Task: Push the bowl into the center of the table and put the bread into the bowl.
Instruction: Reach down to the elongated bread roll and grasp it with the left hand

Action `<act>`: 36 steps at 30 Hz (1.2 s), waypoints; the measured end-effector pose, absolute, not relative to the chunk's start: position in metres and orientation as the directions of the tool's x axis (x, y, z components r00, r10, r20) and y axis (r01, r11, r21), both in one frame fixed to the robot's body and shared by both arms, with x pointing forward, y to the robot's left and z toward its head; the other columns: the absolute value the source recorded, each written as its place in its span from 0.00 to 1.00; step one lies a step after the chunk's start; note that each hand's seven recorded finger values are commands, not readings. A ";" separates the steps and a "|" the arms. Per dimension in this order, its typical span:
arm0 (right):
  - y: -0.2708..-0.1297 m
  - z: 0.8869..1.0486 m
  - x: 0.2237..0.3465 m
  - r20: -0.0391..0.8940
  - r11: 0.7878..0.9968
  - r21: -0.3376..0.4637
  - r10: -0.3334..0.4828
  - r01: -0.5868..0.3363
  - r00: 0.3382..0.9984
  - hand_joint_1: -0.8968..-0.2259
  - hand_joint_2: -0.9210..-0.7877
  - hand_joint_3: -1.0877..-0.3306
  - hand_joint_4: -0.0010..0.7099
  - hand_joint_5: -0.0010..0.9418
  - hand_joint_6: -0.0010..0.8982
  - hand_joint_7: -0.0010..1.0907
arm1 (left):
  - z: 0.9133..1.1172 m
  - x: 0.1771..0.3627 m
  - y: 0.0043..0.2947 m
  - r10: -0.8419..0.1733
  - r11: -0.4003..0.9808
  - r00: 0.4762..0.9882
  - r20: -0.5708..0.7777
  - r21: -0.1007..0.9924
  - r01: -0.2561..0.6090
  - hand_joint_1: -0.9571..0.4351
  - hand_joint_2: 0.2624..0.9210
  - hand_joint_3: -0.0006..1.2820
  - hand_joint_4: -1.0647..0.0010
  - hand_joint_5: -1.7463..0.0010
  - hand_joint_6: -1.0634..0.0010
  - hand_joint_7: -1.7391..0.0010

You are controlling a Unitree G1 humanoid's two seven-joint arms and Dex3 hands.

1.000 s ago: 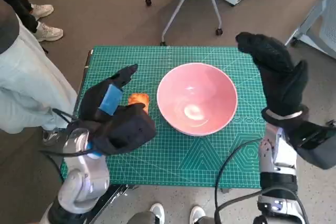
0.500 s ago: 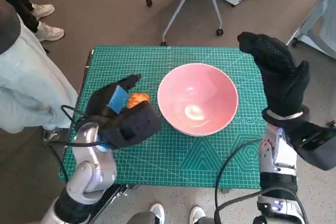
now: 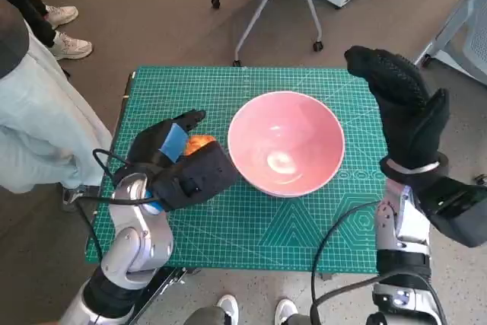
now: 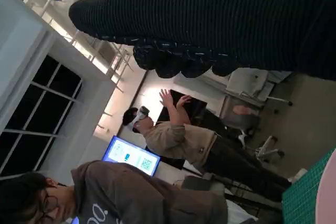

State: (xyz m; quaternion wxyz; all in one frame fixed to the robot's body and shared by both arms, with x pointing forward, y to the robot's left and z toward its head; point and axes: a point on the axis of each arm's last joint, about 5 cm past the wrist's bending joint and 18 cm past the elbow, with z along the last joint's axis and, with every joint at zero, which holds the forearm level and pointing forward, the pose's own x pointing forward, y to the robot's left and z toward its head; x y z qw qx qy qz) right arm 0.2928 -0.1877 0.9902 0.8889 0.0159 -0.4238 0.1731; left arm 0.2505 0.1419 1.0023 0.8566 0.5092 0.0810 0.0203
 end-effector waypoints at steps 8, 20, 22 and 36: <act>-0.188 0.989 0.293 0.756 0.940 -0.117 0.294 -0.321 0.584 0.34 0.00 0.44 0.28 0.00 0.10 0.44 | 0.998 0.253 0.143 0.123 0.487 0.981 -0.149 0.870 0.071 0.27 1.00 0.06 0.39 0.85 0.55 0.94; -0.187 0.990 0.293 0.759 0.941 -0.116 0.291 -0.319 0.582 0.34 0.00 0.44 0.28 0.00 0.10 0.43 | 1.003 0.258 0.157 0.061 0.491 0.992 -0.112 0.868 0.068 0.34 0.93 0.00 0.54 0.65 0.52 0.97; -0.187 0.990 0.293 0.759 0.941 -0.116 0.291 -0.318 0.582 0.34 0.00 0.45 0.28 0.00 0.10 0.43 | 1.006 0.259 0.165 0.031 0.486 0.996 -0.088 0.872 0.062 0.36 0.92 0.00 0.58 0.56 0.51 0.98; -0.188 0.989 0.292 0.759 0.943 -0.113 0.286 -0.314 0.585 0.32 0.00 0.45 0.28 0.00 0.11 0.42 | 1.020 0.262 0.213 -0.203 0.428 0.978 -0.043 0.894 0.129 0.51 0.85 0.00 0.71 0.98 0.56 1.00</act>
